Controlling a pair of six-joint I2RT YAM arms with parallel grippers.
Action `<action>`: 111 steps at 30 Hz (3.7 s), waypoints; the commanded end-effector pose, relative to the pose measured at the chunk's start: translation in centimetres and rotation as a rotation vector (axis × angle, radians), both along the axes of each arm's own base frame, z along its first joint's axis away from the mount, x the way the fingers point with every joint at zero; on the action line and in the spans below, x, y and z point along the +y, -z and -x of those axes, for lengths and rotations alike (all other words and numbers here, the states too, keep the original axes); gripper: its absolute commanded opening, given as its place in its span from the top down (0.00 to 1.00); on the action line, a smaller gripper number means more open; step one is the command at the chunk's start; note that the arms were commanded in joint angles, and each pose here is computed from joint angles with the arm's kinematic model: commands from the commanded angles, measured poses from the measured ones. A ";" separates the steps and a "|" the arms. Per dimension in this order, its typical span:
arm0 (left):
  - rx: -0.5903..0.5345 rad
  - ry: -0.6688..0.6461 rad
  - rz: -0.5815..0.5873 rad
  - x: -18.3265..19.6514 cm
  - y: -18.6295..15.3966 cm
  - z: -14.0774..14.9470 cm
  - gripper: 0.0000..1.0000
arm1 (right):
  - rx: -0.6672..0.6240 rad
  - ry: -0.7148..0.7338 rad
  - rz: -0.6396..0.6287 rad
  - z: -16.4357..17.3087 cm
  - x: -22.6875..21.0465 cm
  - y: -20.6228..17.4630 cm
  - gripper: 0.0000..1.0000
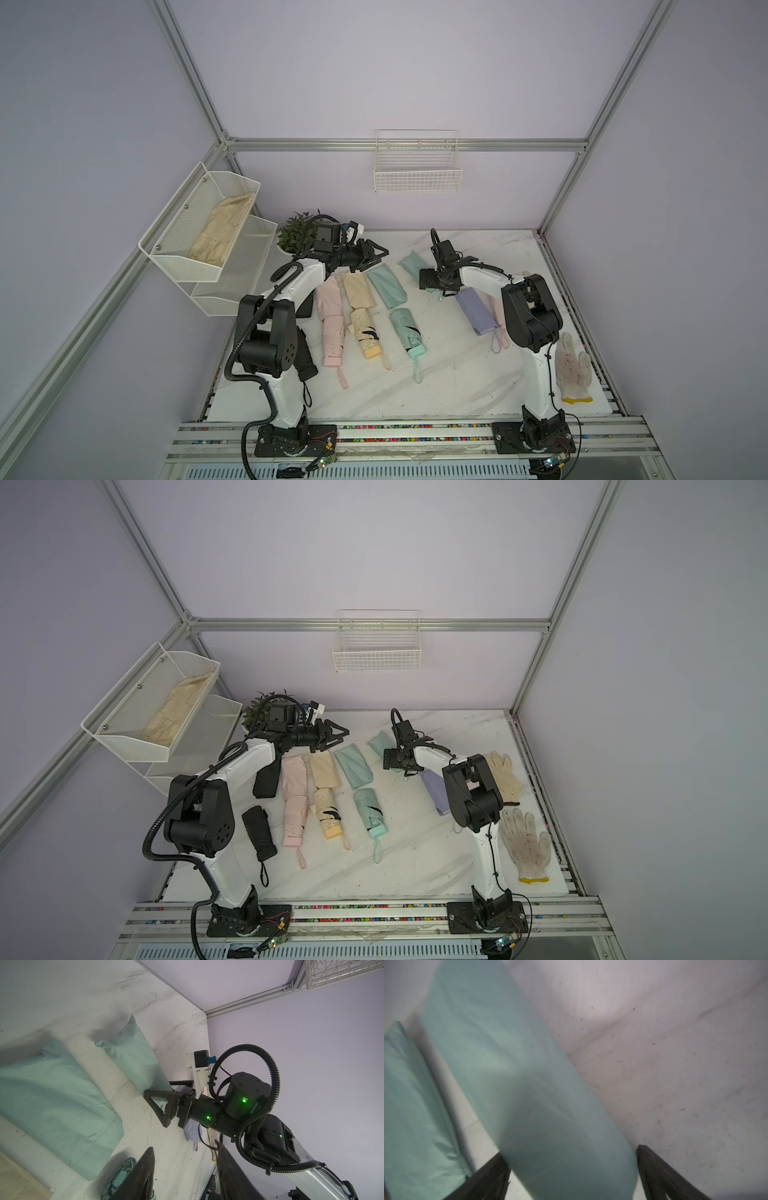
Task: Take umbrellas out of sleeves
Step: Move the umbrella to the center of the board.
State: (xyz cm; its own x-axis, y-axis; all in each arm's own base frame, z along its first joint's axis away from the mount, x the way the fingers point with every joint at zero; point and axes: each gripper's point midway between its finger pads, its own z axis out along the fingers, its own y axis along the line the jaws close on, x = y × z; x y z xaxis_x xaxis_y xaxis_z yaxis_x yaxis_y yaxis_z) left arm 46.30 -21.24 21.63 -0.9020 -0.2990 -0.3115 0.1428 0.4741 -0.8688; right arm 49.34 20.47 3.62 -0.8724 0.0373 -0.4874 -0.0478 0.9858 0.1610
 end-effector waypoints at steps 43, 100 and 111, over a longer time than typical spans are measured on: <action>-0.054 0.018 0.040 -0.5 -2.3 0.9 0.51 | 0.047 -0.036 0.010 7.8 0.3 0.5 0.91; 0.168 0.193 -0.220 -13.0 13.0 -0.2 0.46 | 0.025 0.002 -0.227 24.6 -4.3 -2.9 0.89; 0.214 0.203 -0.249 -14.5 15.6 0.2 0.47 | -0.005 0.023 -0.233 24.5 -4.7 -3.6 0.89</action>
